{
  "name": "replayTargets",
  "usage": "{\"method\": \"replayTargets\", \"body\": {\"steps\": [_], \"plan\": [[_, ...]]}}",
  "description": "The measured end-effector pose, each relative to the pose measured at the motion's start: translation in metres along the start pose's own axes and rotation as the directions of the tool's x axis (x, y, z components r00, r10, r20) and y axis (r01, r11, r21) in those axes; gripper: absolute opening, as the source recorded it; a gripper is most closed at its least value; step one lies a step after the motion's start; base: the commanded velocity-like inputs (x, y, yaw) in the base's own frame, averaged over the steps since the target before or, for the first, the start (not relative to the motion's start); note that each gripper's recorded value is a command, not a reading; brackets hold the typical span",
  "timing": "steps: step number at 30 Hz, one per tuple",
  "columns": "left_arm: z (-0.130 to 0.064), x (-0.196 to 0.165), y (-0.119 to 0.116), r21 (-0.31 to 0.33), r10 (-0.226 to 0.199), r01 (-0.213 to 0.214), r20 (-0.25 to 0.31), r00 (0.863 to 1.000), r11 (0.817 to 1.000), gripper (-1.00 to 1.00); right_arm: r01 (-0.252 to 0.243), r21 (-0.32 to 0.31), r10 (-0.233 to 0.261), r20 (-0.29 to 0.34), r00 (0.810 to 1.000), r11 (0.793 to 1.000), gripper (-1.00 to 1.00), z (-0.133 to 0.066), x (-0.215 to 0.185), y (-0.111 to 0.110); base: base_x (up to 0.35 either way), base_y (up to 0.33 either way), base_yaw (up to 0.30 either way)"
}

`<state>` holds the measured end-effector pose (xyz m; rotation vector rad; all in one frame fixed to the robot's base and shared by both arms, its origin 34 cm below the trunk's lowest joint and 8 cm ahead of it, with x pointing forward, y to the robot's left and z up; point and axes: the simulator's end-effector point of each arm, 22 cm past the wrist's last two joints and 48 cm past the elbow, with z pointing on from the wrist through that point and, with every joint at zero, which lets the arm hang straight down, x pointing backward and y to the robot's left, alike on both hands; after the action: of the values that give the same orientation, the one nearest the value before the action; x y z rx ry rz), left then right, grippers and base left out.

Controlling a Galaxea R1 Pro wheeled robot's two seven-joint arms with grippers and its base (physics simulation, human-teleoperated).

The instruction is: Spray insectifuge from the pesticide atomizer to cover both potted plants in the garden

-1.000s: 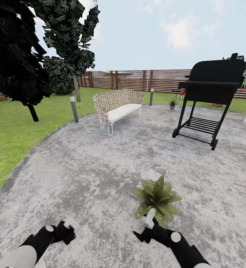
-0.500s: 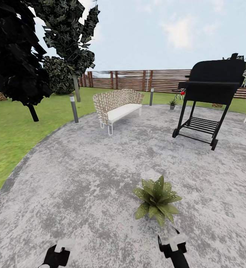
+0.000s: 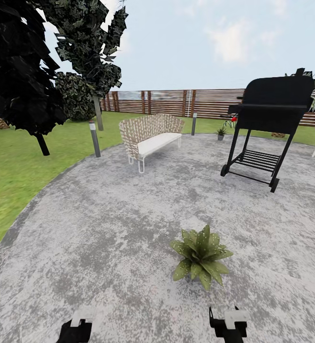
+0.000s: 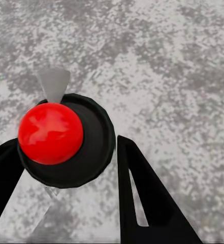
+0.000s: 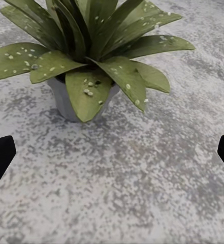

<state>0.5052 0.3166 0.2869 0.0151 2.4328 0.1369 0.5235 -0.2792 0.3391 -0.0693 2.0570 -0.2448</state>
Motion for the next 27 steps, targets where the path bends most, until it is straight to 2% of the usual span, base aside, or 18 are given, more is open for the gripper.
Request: {"method": "replayTargets", "body": {"steps": [9,24,27], "plan": [[-0.002,0.006,-0.004,0.005,0.0,0.0,-0.007,1.0,1.0,-1.0,0.002,-0.004,-0.002,-0.007,1.0,1.0,1.0,-0.003,0.005,0.001,0.0,0.057,0.0],[-0.002,0.009,-0.001,0.002,0.013,-0.013,-0.012,1.0,1.0,-1.0,0.002,-0.003,-0.003,-0.009,1.0,1.0,1.0,-0.003,0.006,0.001,0.0,0.306,0.0],[-0.002,0.009,-0.001,0.004,0.013,-0.013,-0.012,1.0,1.0,-1.0,0.003,-0.009,-0.003,-0.029,1.0,1.0,1.0,-0.007,0.014,0.003,0.0,0.317,0.0]]}}
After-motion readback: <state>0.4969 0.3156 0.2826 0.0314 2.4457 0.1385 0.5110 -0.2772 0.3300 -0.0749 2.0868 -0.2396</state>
